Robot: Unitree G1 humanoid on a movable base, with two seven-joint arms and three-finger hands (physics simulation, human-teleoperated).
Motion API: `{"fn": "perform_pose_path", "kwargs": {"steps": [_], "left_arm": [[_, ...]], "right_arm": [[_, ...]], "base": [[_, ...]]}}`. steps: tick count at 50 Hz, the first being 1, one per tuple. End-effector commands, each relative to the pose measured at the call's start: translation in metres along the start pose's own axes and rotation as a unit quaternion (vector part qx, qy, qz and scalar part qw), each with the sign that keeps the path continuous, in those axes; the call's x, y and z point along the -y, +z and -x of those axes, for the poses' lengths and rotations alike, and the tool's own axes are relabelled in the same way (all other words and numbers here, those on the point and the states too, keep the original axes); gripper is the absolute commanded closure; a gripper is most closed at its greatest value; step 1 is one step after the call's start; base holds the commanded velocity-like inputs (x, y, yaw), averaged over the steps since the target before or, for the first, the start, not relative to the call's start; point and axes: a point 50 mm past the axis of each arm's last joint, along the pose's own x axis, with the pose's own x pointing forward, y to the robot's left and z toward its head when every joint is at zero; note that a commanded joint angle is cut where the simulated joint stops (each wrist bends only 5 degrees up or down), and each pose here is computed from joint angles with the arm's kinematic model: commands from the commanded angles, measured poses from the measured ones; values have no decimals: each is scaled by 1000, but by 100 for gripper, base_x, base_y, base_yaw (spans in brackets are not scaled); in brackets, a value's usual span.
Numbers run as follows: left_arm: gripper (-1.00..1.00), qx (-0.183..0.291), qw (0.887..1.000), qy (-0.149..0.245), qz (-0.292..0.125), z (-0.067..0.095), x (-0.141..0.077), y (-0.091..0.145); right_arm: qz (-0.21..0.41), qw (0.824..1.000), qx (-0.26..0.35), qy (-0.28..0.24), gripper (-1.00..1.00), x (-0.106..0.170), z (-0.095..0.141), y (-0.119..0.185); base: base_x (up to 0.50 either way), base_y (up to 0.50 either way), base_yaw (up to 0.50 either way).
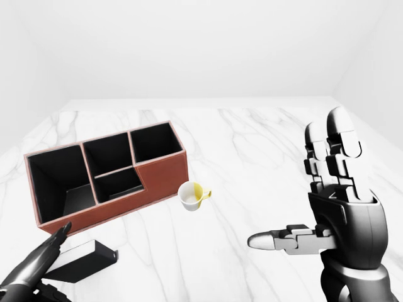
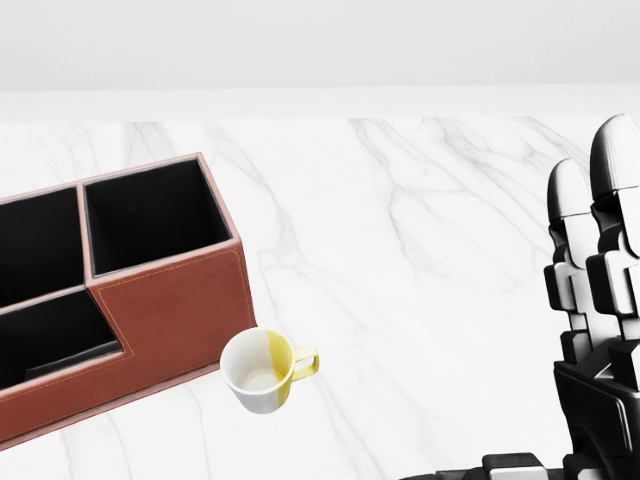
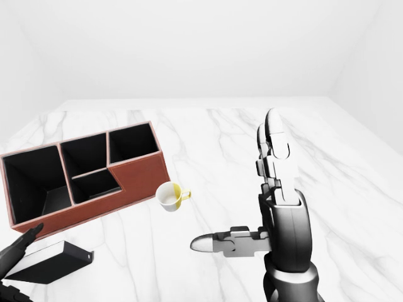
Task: Pick up the book and place it in the front compartment of the caddy.
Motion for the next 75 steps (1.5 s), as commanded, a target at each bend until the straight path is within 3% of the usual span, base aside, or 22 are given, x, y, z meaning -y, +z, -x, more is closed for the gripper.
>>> {"fn": "perform_pose_path", "kwargs": {"steps": [1,3,4,5,6,7,31,32,34,38,42,46,47,49,51,55,56,58,67,68,69,75], "left_arm": [[-100,-36,996,-78,16,-22,28,-16],[-78,-34,996,-79,18,-22,28,-16],[-6,-38,996,-82,16,-23,28,-17],[36,-38,996,-82,17,-23,28,-17],[55,-36,996,-84,20,-23,29,-18],[89,-32,996,-82,24,-22,29,-17],[88,-21,996,-79,34,-22,30,-13],[89,10,998,-48,46,-17,17,-4],[89,3,998,-51,46,-20,19,-5],[89,47,997,-2,57,-16,-4,9],[91,116,989,71,56,-8,-41,35],[91,197,968,151,41,9,-82,67],[91,199,967,152,40,9,-83,67],[92,244,950,195,21,21,-107,86],[92,269,938,220,9,30,-122,96],[92,270,938,219,6,30,-122,97],[91,324,902,283,-27,55,-158,121],[91,338,894,293,-43,62,-166,128],[91,349,883,302,-80,66,-187,146],[91,324,895,294,-90,56,-191,147],[91,322,898,287,-90,52,-191,148],[91,320,899,284,-99,48,-200,155]], "right_arm": [[-7,1000,1,-11,-100,4,-5,-5],[-7,1000,4,-11,-100,4,-5,-5],[-7,1000,3,-11,-100,4,-5,-5],[-7,1000,4,-11,-100,4,-5,-5],[-7,1000,4,-11,-100,4,-6,-5],[-6,1000,6,-11,-100,4,-6,-4],[3,1000,8,-15,-100,5,-5,-2],[3,1000,9,-15,-100,5,-5,-2],[4,1000,12,-15,-100,5,-5,-1],[5,1000,13,-14,-100,5,-6,-1],[3,1000,5,-14,-100,5,-5,-4],[3,1000,6,-15,-100,7,-4,-2],[3,1000,6,-15,-100,7,-4,-2],[2,1000,-2,-16,-100,7,-3,-5],[1,1000,-3,-16,-100,7,-2,-5],[1,1000,-3,-16,-100,7,-2,-5],[1,1000,-5,-18,-100,8,-1,-5],[-2,1000,-8,-17,-100,8,-1,-6],[0,1000,4,-18,-100,9,-2,-1],[0,1000,1,-18,-100,9,-1,-1],[-1,1000,0,-19,-100,9,-1,-2],[5,1000,4,-19,-100,10,-1,0]], "base": [[0,0,0],[0,0,0],[0,0,0],[0,0,0],[0,0,0],[0,0,0],[0,0,0],[0,0,0],[0,0,0],[0,0,0],[0,0,0],[0,0,0],[0,0,0],[0,0,0],[0,0,0],[0,0,0],[0,0,0],[0,0,0],[0,0,0],[0,0,0],[0,0,0],[0,0,0]]}}
